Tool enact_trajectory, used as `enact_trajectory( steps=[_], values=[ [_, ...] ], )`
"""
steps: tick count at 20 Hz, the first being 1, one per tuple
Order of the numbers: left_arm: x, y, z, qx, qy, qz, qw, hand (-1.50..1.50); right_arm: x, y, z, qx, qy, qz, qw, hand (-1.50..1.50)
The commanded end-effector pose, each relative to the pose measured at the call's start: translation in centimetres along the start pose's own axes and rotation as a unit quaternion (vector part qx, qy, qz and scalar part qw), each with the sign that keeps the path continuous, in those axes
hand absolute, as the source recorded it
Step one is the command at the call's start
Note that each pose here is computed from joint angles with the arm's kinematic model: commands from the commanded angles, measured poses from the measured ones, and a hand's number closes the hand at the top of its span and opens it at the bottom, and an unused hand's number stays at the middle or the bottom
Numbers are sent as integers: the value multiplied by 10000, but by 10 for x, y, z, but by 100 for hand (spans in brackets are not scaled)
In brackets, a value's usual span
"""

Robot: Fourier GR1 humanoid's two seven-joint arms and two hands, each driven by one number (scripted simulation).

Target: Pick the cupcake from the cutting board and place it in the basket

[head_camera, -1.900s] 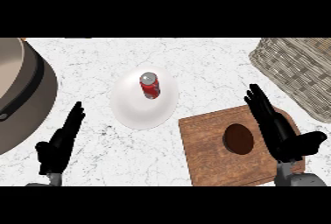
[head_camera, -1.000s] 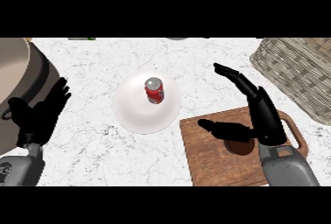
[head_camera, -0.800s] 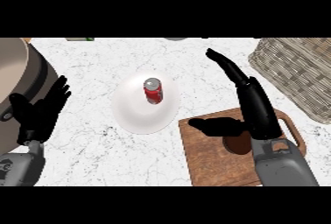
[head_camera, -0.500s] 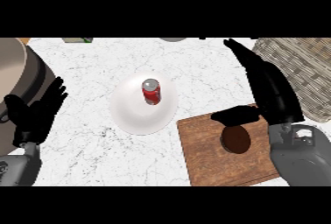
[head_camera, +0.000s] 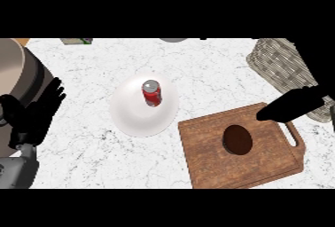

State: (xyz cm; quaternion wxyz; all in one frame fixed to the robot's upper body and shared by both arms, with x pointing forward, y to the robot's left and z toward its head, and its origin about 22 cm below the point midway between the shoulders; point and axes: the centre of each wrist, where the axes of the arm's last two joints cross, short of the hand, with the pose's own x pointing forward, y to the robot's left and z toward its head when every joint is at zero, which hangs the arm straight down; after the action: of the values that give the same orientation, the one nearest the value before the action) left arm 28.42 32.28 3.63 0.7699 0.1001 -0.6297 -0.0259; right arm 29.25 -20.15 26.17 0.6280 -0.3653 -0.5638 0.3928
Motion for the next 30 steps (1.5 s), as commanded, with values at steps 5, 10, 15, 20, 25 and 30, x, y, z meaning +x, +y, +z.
enact_trajectory(
  steps=[5,10,15,20,25,30],
  values=[
    [13,12,-5,-32,14,114,9999,0,-14,-32,22,1089,417,138,9931,-150],
    [4,8,-4,85,-22,39,10000,0,-55,-46,61,1036,179,-497,9932,-150],
    [7,-16,-1,-79,-153,71,9998,0,-69,-33,95,439,50,-929,9947,-150],
    [-3,-18,-15,-109,-157,44,9998,0,-93,20,97,573,98,-899,9942,-150],
    [14,-10,-21,-73,-126,16,9999,0,-85,63,104,244,-67,-1057,9941,-150],
    [-3,1,-10,-196,-114,-35,9997,0,-105,106,57,-38,-126,-1372,9905,-150]
  ],
)
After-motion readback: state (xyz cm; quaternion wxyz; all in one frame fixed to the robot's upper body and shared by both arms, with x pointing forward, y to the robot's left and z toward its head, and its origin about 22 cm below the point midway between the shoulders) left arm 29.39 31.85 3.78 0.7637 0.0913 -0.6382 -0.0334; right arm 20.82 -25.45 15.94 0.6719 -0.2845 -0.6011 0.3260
